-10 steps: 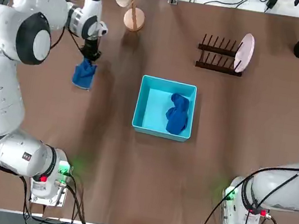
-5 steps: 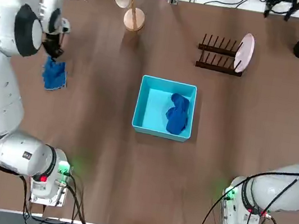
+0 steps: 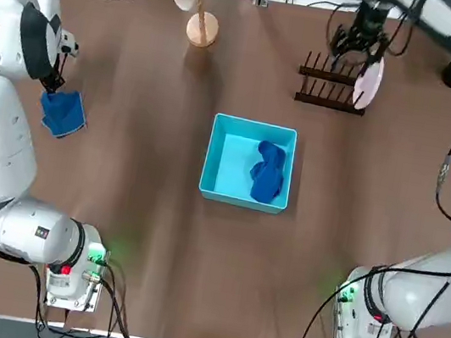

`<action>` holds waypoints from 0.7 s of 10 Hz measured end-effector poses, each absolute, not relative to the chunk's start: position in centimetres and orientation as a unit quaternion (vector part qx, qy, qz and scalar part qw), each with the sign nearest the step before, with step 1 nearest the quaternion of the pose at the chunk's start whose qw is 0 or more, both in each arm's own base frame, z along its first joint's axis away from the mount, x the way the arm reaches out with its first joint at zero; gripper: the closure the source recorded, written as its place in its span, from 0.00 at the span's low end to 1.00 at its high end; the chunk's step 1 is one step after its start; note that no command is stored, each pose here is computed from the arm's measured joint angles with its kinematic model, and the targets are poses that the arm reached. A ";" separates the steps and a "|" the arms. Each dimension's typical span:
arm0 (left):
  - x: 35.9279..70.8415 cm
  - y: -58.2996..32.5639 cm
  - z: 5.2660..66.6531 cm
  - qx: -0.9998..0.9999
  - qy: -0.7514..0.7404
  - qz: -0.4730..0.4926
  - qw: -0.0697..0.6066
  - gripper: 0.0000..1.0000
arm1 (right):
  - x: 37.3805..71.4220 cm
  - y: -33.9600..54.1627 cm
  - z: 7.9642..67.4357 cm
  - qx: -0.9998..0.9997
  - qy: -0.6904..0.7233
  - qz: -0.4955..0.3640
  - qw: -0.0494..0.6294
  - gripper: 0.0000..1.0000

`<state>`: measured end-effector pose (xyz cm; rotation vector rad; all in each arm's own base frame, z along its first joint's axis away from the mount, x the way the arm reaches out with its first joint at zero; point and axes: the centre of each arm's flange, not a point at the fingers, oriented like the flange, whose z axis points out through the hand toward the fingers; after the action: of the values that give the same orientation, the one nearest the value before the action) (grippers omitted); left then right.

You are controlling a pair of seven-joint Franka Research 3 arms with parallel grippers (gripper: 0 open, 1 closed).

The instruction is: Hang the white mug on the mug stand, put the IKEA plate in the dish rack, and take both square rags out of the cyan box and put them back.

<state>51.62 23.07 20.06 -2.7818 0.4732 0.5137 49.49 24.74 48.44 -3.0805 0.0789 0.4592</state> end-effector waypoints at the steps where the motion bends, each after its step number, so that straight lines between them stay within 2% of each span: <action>1: 51.7 23.2 20.4 -0.961 0.163 0.174 0.137 0.97 | 48.3 26.6 46.2 -0.989 0.026 0.146 0.015 0.01; 5: 53.8 17.7 27.5 -0.968 0.177 0.148 0.097 0.97 | 41.2 34.8 37.0 -0.993 0.078 0.088 0.023 0.01; 7: 54.2 12.9 32.4 -0.974 0.170 0.132 0.076 0.97 | 39.2 37.0 34.4 -0.992 0.091 0.080 0.020 0.01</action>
<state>54.15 12.93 32.38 -2.9188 0.5105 0.3945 39.24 37.05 34.38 -3.0782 0.2816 0.2467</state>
